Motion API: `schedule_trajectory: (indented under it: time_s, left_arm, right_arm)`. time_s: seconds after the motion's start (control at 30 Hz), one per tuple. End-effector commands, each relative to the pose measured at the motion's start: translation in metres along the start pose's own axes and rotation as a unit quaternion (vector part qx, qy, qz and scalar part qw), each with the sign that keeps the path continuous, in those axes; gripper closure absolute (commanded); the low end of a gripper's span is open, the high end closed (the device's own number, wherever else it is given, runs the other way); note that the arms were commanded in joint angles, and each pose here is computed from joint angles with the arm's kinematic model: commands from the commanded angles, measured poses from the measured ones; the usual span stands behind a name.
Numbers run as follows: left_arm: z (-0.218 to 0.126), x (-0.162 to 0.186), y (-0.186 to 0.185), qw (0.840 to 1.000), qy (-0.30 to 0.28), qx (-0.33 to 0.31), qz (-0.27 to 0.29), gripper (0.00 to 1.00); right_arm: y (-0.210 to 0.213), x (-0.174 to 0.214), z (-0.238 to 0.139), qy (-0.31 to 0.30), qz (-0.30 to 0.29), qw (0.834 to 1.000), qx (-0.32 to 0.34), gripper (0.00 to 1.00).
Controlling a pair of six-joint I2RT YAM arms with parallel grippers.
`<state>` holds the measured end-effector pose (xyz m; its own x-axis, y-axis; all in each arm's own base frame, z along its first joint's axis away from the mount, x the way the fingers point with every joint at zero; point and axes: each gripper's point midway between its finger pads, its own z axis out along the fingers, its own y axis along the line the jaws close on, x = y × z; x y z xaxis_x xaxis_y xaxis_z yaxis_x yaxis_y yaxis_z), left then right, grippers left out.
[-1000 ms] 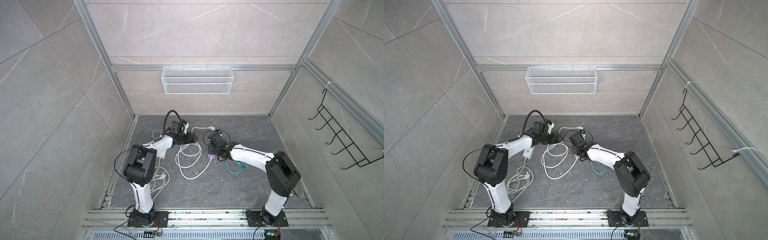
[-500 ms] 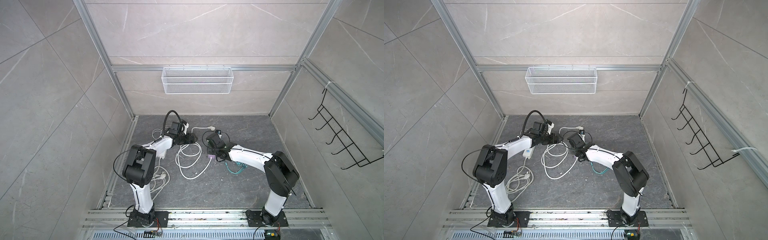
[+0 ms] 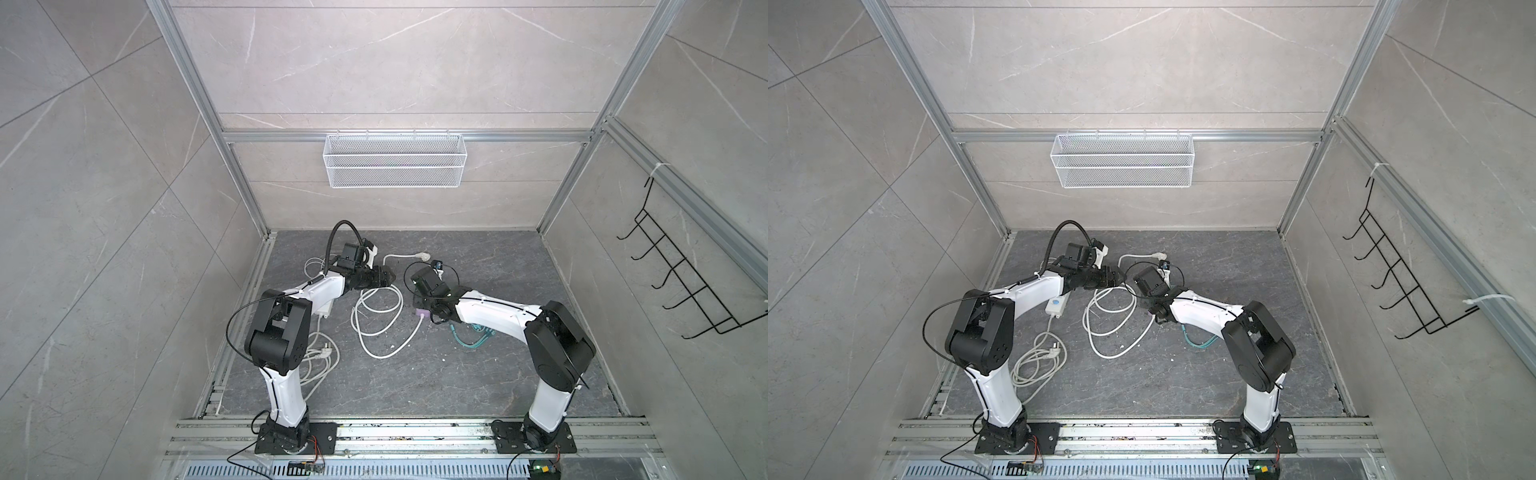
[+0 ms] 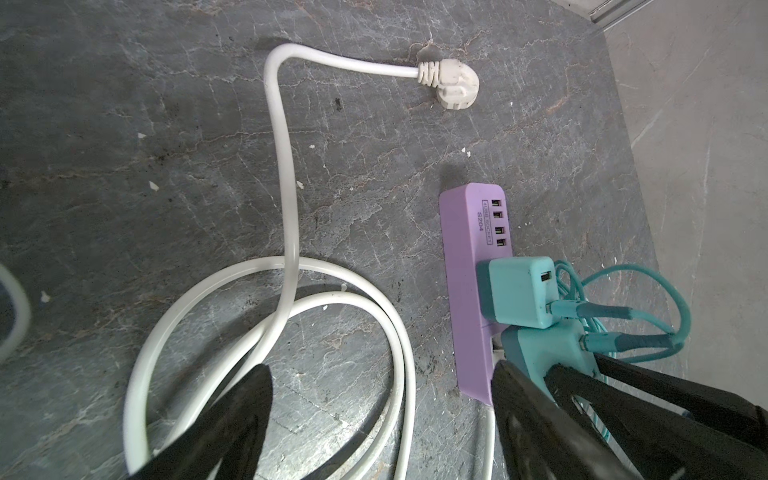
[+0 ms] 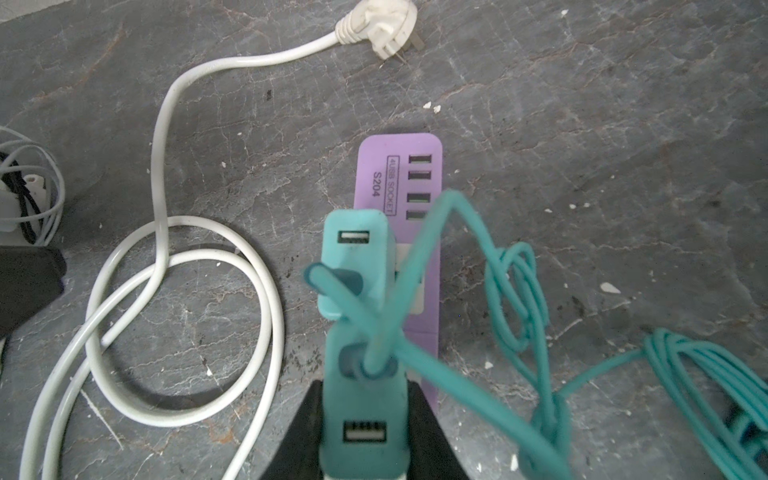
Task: Insert the plug
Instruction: 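Align the charger prongs with the socket beside the first charger, right gripper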
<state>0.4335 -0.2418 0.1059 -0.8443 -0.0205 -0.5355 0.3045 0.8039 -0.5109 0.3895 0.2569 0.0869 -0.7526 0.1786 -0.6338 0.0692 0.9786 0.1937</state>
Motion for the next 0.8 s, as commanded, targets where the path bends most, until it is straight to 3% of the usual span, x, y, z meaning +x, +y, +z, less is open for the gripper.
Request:
schedule_trajectory:
  time_s: [0.0, 0.5, 0.77]
  left_arm:
    - [-0.021, -0.02, -0.018, 0.999, -0.036, 0.02, 0.029, 0.15]
    - [-0.035, -0.023, -0.025, 0.998, -0.055, 0.024, 0.03, 0.15]
    - [-0.045, -0.022, -0.014, 0.997, -0.074, -0.012, 0.031, 0.15]
  right_arm:
    - [-0.01, 0.018, 0.011, 0.007, 0.002, 1.0, 0.03, 0.96]
    - [-0.021, 0.04, 0.021, 0.028, -0.015, 0.994, 0.107, 0.97]
    - [-0.032, 0.057, 0.029, 0.066, -0.033, 0.984, 0.16, 0.97]
